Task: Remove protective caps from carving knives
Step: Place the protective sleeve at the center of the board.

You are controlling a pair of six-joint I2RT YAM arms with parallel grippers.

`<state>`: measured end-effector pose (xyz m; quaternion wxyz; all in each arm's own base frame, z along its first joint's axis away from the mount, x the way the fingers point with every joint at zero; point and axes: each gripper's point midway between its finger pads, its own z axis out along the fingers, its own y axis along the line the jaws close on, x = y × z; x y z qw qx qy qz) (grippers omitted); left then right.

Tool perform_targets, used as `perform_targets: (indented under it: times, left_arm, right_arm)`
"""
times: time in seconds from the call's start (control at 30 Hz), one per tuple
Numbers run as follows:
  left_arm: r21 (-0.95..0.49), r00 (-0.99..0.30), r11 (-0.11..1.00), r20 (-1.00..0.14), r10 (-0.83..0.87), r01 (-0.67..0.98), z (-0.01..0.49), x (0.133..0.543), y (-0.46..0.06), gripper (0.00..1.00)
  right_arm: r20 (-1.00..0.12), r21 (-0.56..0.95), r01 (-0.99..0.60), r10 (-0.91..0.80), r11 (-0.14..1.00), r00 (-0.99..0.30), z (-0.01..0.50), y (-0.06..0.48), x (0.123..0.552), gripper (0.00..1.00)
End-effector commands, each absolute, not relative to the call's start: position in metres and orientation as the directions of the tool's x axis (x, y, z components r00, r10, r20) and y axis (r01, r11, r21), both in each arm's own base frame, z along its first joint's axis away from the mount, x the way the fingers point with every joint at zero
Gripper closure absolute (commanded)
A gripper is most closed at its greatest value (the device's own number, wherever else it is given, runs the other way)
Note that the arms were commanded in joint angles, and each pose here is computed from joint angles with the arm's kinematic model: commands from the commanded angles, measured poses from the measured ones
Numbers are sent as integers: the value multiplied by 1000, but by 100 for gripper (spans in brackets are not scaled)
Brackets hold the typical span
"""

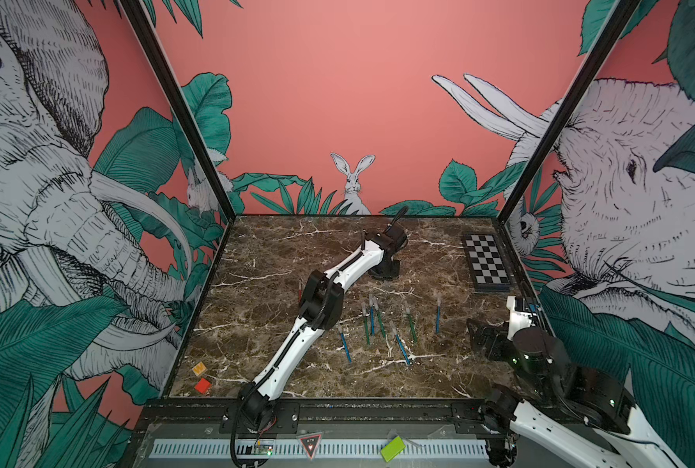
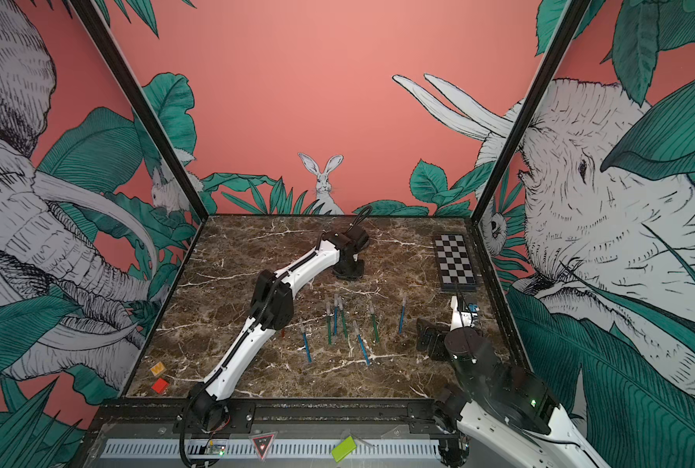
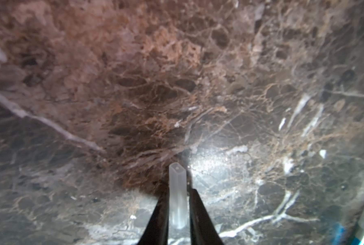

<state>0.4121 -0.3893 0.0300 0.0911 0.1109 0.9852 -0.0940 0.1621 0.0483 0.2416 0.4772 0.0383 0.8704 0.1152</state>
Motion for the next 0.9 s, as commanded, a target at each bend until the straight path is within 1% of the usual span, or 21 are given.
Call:
perform_targets:
  times: [0.0, 0.07, 0.13, 0.2, 0.33, 0.37, 0.4, 0.5, 0.57, 0.63, 0.7, 0.77, 0.87]
  left_arm:
    - [-150, -966, 965, -180, 186, 214, 28, 412, -383, 73]
    - [-156, -966, 965, -186, 181, 211, 32, 413, -382, 71]
    - [-163, -965, 964, -196, 175, 208, 38, 415, -382, 67]
    - [-164, -964, 965, -207, 170, 205, 43, 418, -380, 66]
    - [-200, -946, 958, -291, 140, 203, 92, 431, -375, 63]
    - [-210, -939, 955, -317, 136, 210, 108, 433, -375, 61]
    - [-224, -935, 957, -341, 102, 186, 123, 445, -361, 58]
    - [-241, -906, 947, -412, 97, 211, 171, 447, -349, 49]
    - [-242, -882, 939, -458, 113, 246, 204, 440, -342, 41]
    - [-234, -864, 931, -484, 138, 279, 230, 427, -333, 39]
    - [-203, -852, 936, -500, 152, 286, 244, 413, -314, 39]
    - [-183, -846, 941, -509, 156, 283, 246, 393, -292, 36]
    - [-207, -878, 949, -464, 118, 237, 224, 361, -256, 35]
  right_arm:
    - [-822, 265, -41, 204, 963, -532, 251, 49, 162, 2]
    - [-820, 269, -42, 206, 962, -534, 251, 50, 162, 2]
    - [-819, 270, -42, 206, 962, -535, 252, 50, 162, 2]
    - [-819, 268, -43, 204, 962, -536, 252, 50, 162, 2]
    - [-819, 260, -42, 197, 965, -539, 252, 50, 162, 2]
    - [-819, 257, -42, 194, 966, -540, 252, 51, 163, 2]
    - [-817, 254, -43, 190, 966, -544, 251, 51, 163, 2]
    - [-813, 252, -41, 188, 967, -551, 251, 54, 165, 2]
    - [-811, 250, -40, 187, 967, -554, 251, 55, 166, 2]
    - [-810, 253, -42, 188, 966, -555, 252, 57, 166, 2]
    - [-809, 248, -41, 184, 968, -559, 252, 58, 167, 2]
    - [-806, 240, -42, 175, 970, -565, 250, 59, 168, 2]
    - [-793, 214, -42, 148, 976, -591, 240, 64, 170, 2]
